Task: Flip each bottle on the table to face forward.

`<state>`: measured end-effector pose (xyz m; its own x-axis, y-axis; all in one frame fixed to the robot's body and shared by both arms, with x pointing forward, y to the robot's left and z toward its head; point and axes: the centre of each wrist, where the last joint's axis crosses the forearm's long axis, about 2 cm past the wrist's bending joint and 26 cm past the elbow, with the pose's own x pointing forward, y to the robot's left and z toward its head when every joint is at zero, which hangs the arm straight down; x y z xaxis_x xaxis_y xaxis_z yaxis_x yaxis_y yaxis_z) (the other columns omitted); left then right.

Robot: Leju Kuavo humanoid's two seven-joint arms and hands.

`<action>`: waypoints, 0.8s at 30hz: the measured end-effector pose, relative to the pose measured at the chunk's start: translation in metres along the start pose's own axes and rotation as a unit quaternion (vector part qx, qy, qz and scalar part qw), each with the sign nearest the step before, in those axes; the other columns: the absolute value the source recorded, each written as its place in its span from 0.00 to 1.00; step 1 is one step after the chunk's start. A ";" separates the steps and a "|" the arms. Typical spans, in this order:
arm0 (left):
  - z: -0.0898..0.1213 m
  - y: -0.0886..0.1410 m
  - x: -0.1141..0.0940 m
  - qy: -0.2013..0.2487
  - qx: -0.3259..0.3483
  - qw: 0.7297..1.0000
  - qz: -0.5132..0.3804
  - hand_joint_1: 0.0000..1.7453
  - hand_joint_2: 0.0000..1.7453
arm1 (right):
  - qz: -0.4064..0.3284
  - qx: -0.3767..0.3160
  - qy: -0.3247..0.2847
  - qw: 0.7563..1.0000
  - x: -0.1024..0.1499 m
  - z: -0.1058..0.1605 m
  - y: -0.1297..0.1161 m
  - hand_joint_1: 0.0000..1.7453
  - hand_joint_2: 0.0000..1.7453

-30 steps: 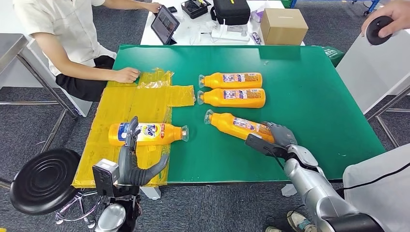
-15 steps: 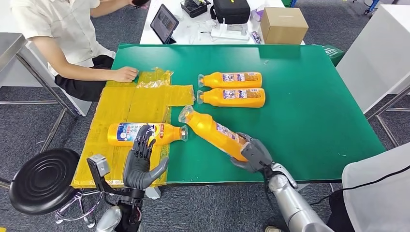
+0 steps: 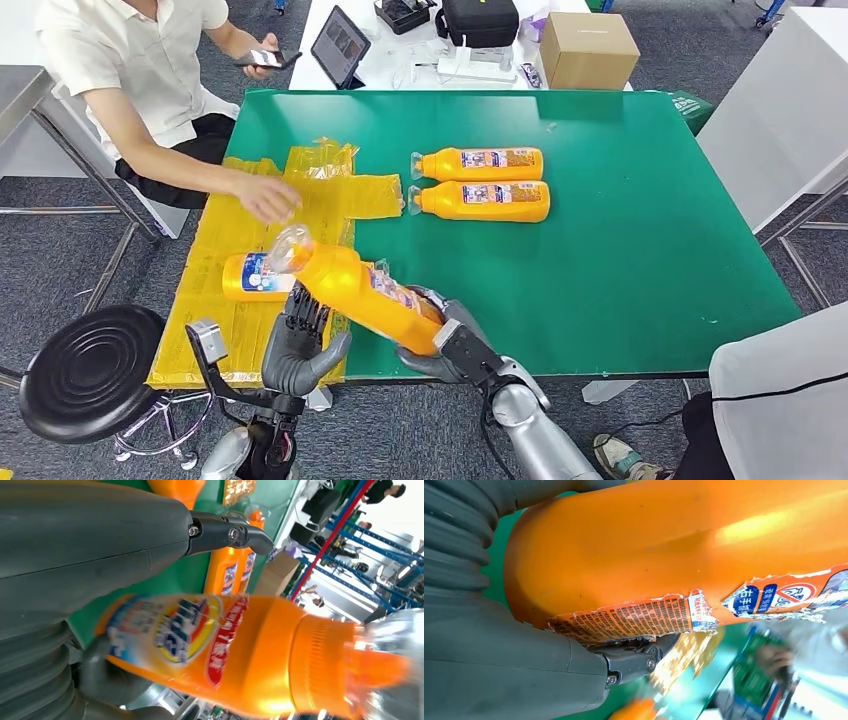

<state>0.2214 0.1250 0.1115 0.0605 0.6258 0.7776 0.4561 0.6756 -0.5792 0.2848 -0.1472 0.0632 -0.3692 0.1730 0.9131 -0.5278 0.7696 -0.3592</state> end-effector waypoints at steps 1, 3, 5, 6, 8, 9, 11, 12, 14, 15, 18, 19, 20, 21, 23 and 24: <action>-0.002 0.000 0.000 0.000 -0.002 1.000 -0.001 0.00 1.00 | -0.002 0.008 -0.004 1.000 0.002 -0.002 0.004 1.00 1.00; -0.004 0.000 0.001 0.000 -0.004 1.000 -0.003 0.00 1.00 | -0.004 0.020 -0.009 1.000 0.005 -0.005 0.011 1.00 1.00; -0.005 0.001 0.001 0.000 -0.005 1.000 -0.004 0.00 1.00 | -0.006 0.026 -0.012 1.000 0.006 -0.007 0.015 1.00 1.00; -0.006 0.001 0.001 0.000 -0.005 1.000 -0.004 0.00 1.00 | -0.006 0.029 -0.012 0.999 0.007 -0.008 0.016 1.00 1.00; -0.006 0.002 0.000 0.000 -0.006 1.000 -0.004 0.00 1.00 | -0.007 0.034 -0.014 0.999 0.007 -0.008 0.017 1.00 1.00; -0.007 0.002 0.001 -0.001 -0.006 1.000 -0.003 0.00 1.00 | -0.008 0.040 -0.016 0.999 0.008 -0.009 0.019 1.00 1.00; -0.009 0.002 0.002 -0.005 -0.009 1.000 -0.001 0.00 1.00 | -0.011 0.053 -0.019 0.998 0.009 -0.011 0.022 1.00 1.00; -0.010 0.001 0.002 -0.007 -0.013 1.000 0.001 0.00 1.00 | -0.012 0.059 -0.021 0.998 0.010 -0.012 0.023 1.00 1.00; -0.013 0.000 0.003 -0.010 -0.026 1.000 0.006 0.00 1.00 | -0.013 0.067 -0.024 0.997 0.011 -0.016 0.024 1.00 1.00; -0.013 -0.001 0.004 -0.010 -0.032 0.999 0.009 0.00 1.00 | -0.013 0.070 -0.025 0.997 0.012 -0.018 0.025 1.00 1.00; -0.015 -0.002 0.004 -0.011 -0.042 0.999 0.020 0.15 1.00 | -0.012 0.076 -0.024 0.997 0.013 -0.023 0.025 1.00 1.00; -0.015 -0.002 0.005 -0.012 -0.044 0.999 0.022 0.40 1.00 | -0.011 0.078 -0.023 0.997 0.013 -0.024 0.025 1.00 1.00; -0.016 -0.002 0.005 -0.012 -0.047 0.999 0.024 0.65 1.00 | -0.010 0.080 -0.023 0.997 0.013 -0.025 0.024 1.00 1.00; -0.017 -0.002 0.005 -0.013 -0.051 0.998 0.025 0.90 1.00 | -0.008 0.082 -0.023 0.996 0.013 -0.026 0.024 1.00 1.00; -0.018 -0.002 0.006 -0.014 -0.061 0.998 0.029 1.00 1.00 | -0.007 0.086 -0.024 0.996 0.013 -0.028 0.024 1.00 1.00; -0.018 -0.001 0.006 -0.014 -0.066 0.997 0.032 1.00 1.00 | -0.007 0.089 -0.024 0.996 0.014 -0.029 0.024 1.00 1.00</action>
<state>0.2377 0.1211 0.1215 0.0694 0.6772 0.7325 0.5649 0.5786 -0.5884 0.2895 -0.1086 0.0728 -0.3944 0.1296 0.9097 -0.6591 0.6499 -0.3784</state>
